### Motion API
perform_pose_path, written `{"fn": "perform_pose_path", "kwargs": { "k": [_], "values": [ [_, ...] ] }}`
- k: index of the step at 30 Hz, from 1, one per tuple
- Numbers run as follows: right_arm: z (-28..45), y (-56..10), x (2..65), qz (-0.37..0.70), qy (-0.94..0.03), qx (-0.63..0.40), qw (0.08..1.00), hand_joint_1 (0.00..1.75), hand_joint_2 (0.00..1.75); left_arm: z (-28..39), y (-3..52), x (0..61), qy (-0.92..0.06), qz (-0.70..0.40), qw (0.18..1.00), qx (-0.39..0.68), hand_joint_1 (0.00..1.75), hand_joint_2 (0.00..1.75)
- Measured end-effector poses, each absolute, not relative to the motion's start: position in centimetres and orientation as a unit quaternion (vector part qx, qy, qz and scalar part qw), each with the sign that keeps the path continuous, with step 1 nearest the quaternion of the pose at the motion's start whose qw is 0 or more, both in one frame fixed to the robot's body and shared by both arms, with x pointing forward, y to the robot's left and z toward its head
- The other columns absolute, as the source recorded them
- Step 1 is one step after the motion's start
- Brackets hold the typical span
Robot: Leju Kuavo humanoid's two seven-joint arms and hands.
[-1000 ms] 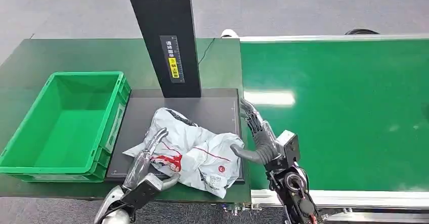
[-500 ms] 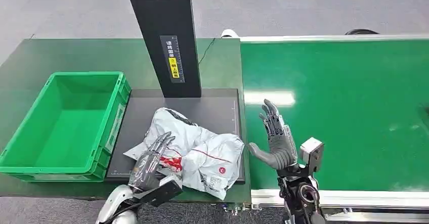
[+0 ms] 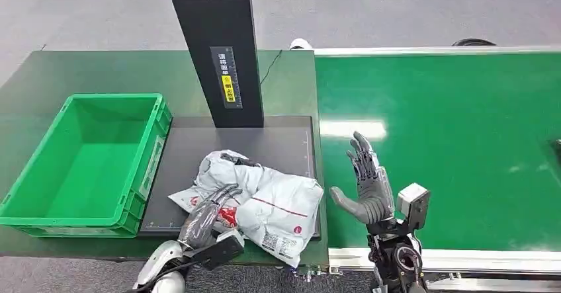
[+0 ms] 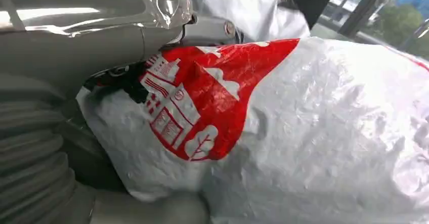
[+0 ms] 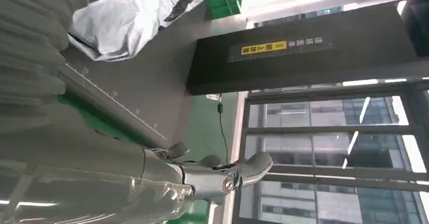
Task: Moved the parcel from conveyor to table for the left to box.
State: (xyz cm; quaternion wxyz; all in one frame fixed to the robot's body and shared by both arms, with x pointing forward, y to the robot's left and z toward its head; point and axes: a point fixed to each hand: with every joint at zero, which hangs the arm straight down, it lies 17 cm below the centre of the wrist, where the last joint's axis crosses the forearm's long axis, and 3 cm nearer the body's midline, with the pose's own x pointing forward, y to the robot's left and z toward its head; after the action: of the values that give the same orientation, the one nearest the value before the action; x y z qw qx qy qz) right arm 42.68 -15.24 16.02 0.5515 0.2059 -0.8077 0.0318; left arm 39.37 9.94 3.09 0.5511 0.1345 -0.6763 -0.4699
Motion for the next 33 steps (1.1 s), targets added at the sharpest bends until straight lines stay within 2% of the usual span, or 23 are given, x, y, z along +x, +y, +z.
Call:
{"fn": "perform_pose_path", "kwargs": {
  "k": [15,22,28,33],
  "values": [
    [16.0,-15.7,42.9,0.025,-0.808,0.201,0.553,0.0,1.75,4.8,9.6,40.3,-0.698,-0.455,0.537,0.129,1.75,1.75],
    [15.9,-15.7,42.8,0.026,-0.806,0.202,0.556,0.0,1.75,7.7,9.7,39.8,-0.755,-0.399,0.508,0.119,1.75,1.75],
    [16.0,-15.8,42.9,0.021,-0.807,0.204,0.555,0.0,1.75,14.5,10.9,38.9,-0.84,-0.302,0.438,0.106,1.75,1.75],
    [16.1,-16.0,42.9,0.015,-0.807,0.206,0.553,0.0,1.75,20.1,13.0,38.0,-0.885,-0.248,0.361,0.157,1.75,1.75]
  ]
}}
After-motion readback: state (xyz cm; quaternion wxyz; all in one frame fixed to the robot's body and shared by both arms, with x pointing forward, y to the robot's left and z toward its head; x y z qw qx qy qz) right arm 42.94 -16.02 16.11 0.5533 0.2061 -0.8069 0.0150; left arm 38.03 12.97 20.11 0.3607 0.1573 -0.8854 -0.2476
